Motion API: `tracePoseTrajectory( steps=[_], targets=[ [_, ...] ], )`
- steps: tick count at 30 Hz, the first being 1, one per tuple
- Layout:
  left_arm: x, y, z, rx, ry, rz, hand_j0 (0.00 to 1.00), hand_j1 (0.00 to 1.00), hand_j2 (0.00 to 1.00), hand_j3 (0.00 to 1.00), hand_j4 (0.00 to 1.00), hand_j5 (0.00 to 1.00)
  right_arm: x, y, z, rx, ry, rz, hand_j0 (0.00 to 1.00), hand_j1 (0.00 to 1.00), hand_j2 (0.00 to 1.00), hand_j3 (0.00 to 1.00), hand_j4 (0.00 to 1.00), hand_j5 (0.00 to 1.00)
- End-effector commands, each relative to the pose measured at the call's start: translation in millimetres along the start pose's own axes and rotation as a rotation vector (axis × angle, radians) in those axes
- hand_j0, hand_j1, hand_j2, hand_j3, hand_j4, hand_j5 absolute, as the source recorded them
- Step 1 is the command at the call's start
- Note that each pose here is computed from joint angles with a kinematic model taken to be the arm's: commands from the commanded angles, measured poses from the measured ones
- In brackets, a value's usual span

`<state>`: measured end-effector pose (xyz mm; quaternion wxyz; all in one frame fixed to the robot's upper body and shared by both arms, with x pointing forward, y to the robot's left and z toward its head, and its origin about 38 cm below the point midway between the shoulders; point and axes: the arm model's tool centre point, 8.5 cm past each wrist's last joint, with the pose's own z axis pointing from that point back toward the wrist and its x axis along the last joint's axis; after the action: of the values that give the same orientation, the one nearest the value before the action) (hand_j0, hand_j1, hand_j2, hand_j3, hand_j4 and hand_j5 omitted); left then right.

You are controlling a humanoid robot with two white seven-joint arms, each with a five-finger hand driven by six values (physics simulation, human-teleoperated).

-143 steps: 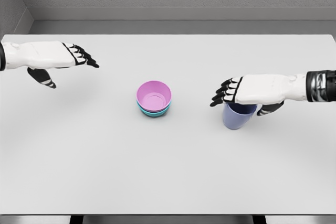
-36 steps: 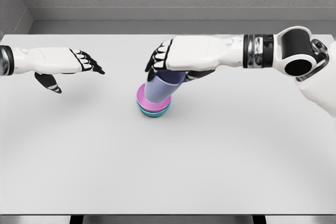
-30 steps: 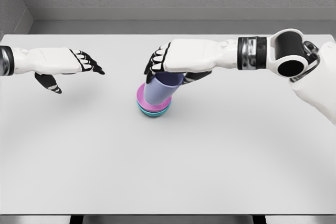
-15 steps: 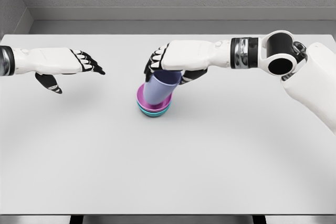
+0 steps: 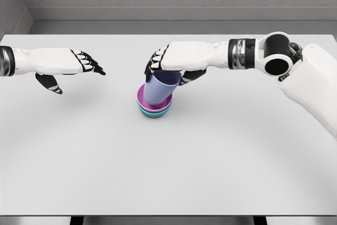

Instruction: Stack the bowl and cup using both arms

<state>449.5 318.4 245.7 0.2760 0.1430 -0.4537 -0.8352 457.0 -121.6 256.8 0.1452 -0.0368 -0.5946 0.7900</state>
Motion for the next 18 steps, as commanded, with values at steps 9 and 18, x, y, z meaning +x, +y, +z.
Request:
tracePoseTrajectory(
  steps=[9,18],
  targets=[
    [0.5,-2.1,-1.0,0.001,-0.003,0.009,1.0,1.0,1.0,1.0,1.0,1.0,0.4,6.0,-5.8,0.013,-0.004,-0.012,0.67,0.67,0.67,0.67,0.67,0.67],
    [0.5,-2.1,-1.0,0.001,-0.003,0.009,1.0,1.0,1.0,1.0,1.0,1.0,-1.2,8.3,-10.2,0.033,0.01,0.008,0.78,0.78,0.78,0.78,0.78,0.78]
  ],
)
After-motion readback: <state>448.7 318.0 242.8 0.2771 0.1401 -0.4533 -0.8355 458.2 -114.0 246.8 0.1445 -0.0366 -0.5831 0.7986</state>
